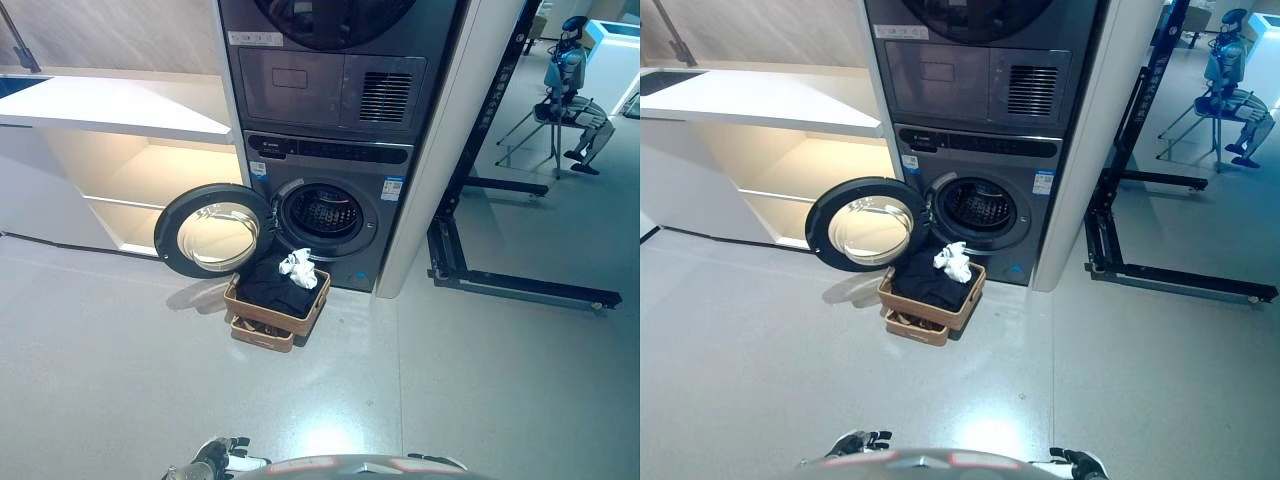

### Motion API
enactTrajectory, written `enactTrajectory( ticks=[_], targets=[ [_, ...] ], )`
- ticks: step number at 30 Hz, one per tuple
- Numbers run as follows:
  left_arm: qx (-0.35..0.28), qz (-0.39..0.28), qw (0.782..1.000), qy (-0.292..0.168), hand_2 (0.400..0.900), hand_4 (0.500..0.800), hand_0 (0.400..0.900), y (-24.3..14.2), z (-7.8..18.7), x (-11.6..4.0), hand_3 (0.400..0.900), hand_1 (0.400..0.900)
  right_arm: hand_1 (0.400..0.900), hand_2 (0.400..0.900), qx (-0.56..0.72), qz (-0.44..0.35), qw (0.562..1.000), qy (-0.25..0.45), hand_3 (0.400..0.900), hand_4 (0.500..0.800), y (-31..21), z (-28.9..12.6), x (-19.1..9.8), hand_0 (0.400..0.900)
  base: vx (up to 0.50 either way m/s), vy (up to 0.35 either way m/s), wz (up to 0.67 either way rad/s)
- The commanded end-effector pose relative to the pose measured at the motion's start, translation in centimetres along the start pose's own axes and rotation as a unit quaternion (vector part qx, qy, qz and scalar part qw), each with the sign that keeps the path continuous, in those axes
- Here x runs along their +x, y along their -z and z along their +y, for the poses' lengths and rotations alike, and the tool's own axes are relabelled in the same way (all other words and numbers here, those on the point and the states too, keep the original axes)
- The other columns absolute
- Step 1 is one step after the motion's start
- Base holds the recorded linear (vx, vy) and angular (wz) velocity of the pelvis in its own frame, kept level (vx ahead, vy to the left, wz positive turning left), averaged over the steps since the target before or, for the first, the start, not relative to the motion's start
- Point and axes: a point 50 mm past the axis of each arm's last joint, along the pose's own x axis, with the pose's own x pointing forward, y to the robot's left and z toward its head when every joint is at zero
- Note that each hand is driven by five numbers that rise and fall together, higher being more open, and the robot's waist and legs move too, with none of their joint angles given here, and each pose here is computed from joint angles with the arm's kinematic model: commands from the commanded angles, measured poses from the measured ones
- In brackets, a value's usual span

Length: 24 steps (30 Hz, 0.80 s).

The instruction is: Put the clothes in the basket into the washing machine.

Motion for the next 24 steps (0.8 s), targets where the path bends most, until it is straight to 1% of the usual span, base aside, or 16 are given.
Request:
enactTrajectory(
  ticks=[1,6,13,24],
  targets=[
    [-0.010,-0.012,1.000,-0.003,0.900,0.800,0.900,-1.18,0.19,0.27,0.900,0.900,0.900,0.900,-0.002,-0.010,1.000,0.008,0.900,0.800,-0.76,-0.43,0.08,0.900,0.000,0.000,0.00],
    [-0.013,-0.016,1.000,-0.004,0.900,0.800,0.900,-1.27,0.19,0.28,0.900,0.900,0.900,0.900,-0.001,-0.008,1.000,0.008,0.900,0.800,-0.60,-0.46,0.05,0.900,0.000,0.003,-0.01],
    [-0.020,-0.002,1.000,-0.007,0.900,0.800,0.900,-0.79,0.24,0.22,0.900,0.900,0.900,0.900,-0.001,-0.005,1.000,0.007,0.900,0.800,-0.47,-0.32,0.06,0.900,0.000,0.001,0.00],
    [-0.036,-0.014,0.999,-0.021,0.900,0.800,0.900,-1.50,0.79,0.29,0.900,0.900,0.900,0.900,0.001,-0.015,1.000,0.013,0.900,0.800,-1.31,-0.96,0.09,0.900,-0.003,0.039,-0.09]
  ],
)
